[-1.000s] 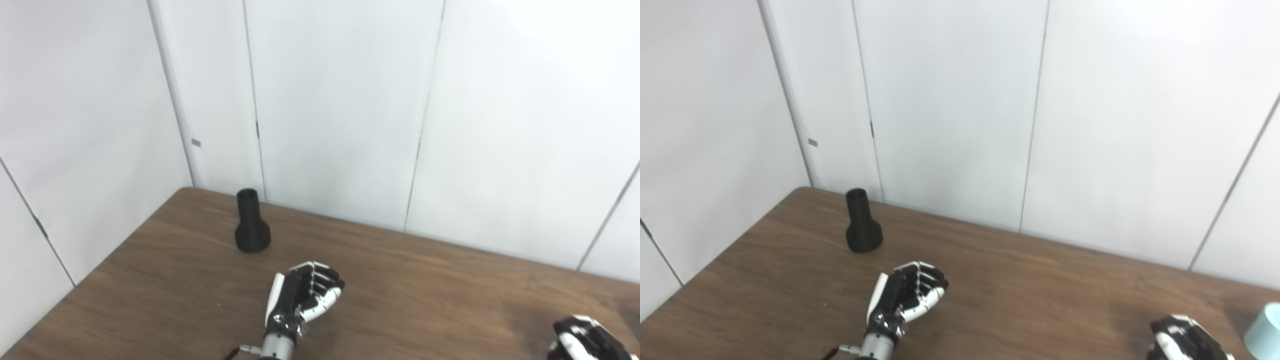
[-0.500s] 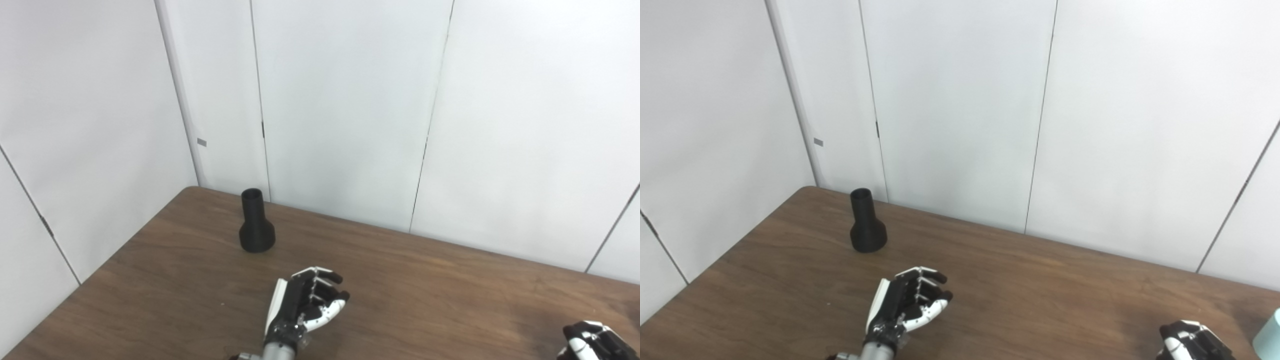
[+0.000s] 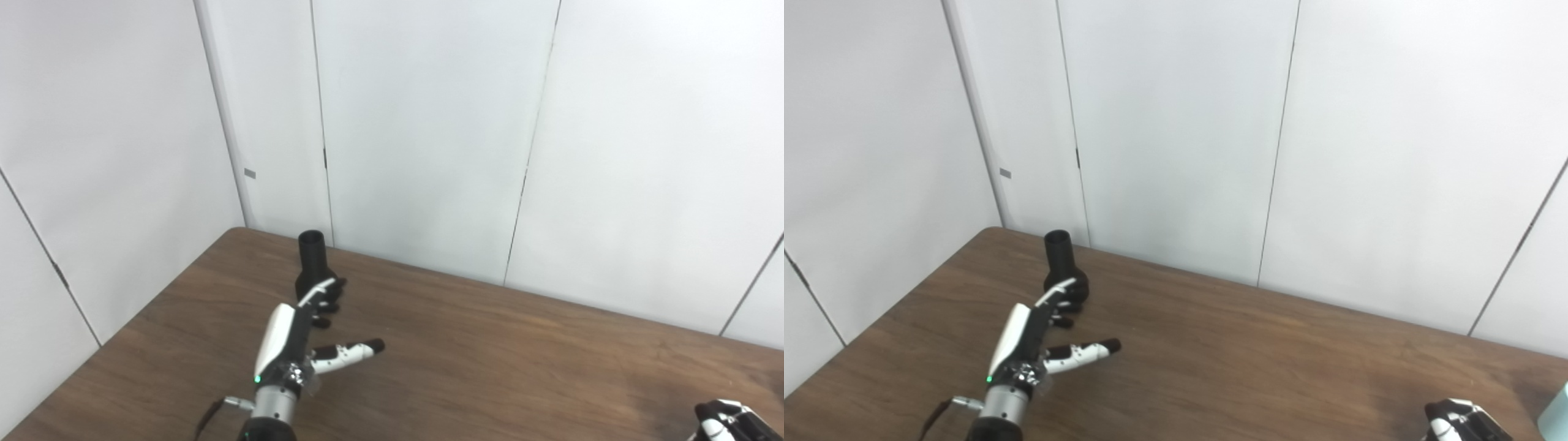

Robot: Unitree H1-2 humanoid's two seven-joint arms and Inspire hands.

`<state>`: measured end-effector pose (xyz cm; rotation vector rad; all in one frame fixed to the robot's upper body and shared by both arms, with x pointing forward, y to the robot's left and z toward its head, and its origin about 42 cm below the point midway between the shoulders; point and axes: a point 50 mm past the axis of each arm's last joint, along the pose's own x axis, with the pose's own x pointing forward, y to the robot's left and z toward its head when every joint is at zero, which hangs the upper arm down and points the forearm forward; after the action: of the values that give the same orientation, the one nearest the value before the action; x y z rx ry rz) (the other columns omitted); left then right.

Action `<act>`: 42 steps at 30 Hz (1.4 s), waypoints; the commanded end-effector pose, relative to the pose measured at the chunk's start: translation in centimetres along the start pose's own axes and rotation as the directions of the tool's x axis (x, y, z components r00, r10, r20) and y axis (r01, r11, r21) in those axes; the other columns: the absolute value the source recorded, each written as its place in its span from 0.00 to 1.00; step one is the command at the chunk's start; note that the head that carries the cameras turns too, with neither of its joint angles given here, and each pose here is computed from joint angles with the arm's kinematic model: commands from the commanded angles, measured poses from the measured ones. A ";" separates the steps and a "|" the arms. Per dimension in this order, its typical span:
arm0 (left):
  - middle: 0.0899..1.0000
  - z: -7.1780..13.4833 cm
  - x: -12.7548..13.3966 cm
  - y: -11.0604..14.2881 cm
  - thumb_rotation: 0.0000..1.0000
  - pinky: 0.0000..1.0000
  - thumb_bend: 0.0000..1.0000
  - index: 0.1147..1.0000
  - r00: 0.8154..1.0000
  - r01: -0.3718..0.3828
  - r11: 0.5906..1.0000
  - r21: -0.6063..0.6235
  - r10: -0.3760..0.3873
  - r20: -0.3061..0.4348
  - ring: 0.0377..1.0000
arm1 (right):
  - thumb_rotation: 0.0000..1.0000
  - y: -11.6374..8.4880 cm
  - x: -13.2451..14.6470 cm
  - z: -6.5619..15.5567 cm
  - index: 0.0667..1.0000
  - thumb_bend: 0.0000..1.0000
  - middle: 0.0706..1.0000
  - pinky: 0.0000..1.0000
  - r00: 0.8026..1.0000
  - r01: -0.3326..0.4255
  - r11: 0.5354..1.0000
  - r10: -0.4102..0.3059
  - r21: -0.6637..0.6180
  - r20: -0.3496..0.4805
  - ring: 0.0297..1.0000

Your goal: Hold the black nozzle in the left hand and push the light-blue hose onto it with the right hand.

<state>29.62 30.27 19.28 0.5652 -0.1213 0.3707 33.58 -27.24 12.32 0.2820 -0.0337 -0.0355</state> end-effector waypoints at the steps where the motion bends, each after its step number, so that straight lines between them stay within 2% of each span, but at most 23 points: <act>1: 0.88 1.4 1.0 1.8 0.27 0.70 0.98 0.87 0.997 -0.056 0.998 0.018 0.055 0.057 0.80 | 0.14 -0.1 -0.5 -0.8 0.36 0.22 0.21 0.18 0.998 0.019 1.000 -0.018 0.009 -0.054 0.18; 6: 0.88 0.8 2.0 4.0 0.30 0.64 0.98 0.91 0.994 -0.113 0.992 0.060 0.113 0.009 0.79 | 0.15 0.0 -0.6 -0.7 0.36 0.22 0.21 0.19 0.998 0.022 1.000 -0.022 0.012 -0.056 0.18; 10: 0.88 0.2 3.1 5.5 0.31 0.63 0.93 0.90 0.990 -0.142 0.986 0.090 0.142 0.002 0.78 | 0.18 0.0 -0.7 -0.6 0.37 0.22 0.22 0.19 0.999 0.013 1.000 -0.013 -0.011 -0.052 0.19; 12: 0.87 -0.1 3.5 6.0 0.30 0.63 0.91 0.90 0.989 -0.149 0.984 0.098 0.149 0.001 0.78 | 0.23 0.0 -0.8 -0.6 0.40 0.22 0.24 0.18 0.998 -0.006 1.000 0.005 -0.018 -0.059 0.20; 14: 0.86 -0.3 3.8 6.4 0.27 0.62 0.89 0.89 0.988 -0.155 0.982 0.105 0.156 0.006 0.76 | 0.41 0.0 -0.9 -0.6 0.49 0.24 0.32 0.21 0.997 -0.027 0.999 0.026 -0.021 -0.072 0.27; 16: 0.86 -0.6 4.1 6.6 0.26 0.62 0.88 0.89 0.987 -0.161 0.981 0.110 0.161 0.008 0.76 | 0.49 0.1 -1.1 -0.6 0.52 0.24 0.35 0.23 0.996 -0.053 0.998 0.050 -0.038 -0.068 0.30; 17: 0.86 -0.6 4.2 6.8 0.26 0.62 0.89 0.89 0.987 -0.163 0.980 0.113 0.163 0.005 0.75 | 0.56 0.1 -1.1 -0.6 0.54 0.25 0.37 0.25 0.996 -0.064 0.997 0.061 -0.044 -0.063 0.33; 20: 0.86 -0.9 4.6 7.1 0.28 0.61 0.90 0.89 0.986 -0.167 0.978 0.126 0.169 -0.003 0.75 | 0.67 0.2 -1.3 -0.6 0.60 0.26 0.45 0.33 0.995 -0.089 0.994 0.086 -0.064 -0.047 0.39; 27: 0.87 -1.4 6.4 7.8 0.37 0.62 0.90 0.89 0.990 -0.125 0.981 0.145 0.133 -0.041 0.77 | 0.76 0.4 -1.4 -0.6 0.71 0.33 0.65 0.44 0.995 -0.102 0.993 0.101 -0.059 -0.014 0.61; 32: 0.88 -1.4 7.8 8.0 0.40 0.65 0.91 0.92 0.996 -0.053 0.980 0.193 0.065 -0.060 0.80 | 0.78 0.4 -1.6 -0.1 0.79 0.35 0.78 0.73 0.988 -0.150 0.985 0.152 -0.090 0.019 0.76; 36: 0.91 -1.6 8.9 7.9 0.40 0.73 0.92 0.97 0.998 -0.002 0.974 0.227 0.017 -0.066 0.86 | 0.82 0.6 -1.5 0.6 0.83 0.33 0.85 0.92 0.984 -0.173 0.981 0.176 -0.089 0.022 0.87; 39: 0.90 -1.7 10.0 7.7 0.43 0.73 0.94 0.99 0.997 0.017 0.965 0.263 0.003 -0.075 0.86 | 0.82 0.9 -1.6 1.2 0.84 0.32 0.87 0.93 0.982 -0.182 0.979 0.185 -0.093 0.026 0.90; 42: 0.90 -1.7 10.9 7.4 0.41 0.68 0.97 0.98 0.996 0.028 0.968 0.250 -0.007 -0.083 0.84 | 0.83 1.1 -1.6 1.6 0.86 0.32 0.90 0.93 0.980 -0.192 0.976 0.196 -0.107 0.026 0.93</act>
<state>35.80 40.00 20.91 0.7632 0.0987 0.3711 31.62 -26.33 12.67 0.1915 -0.0502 0.1314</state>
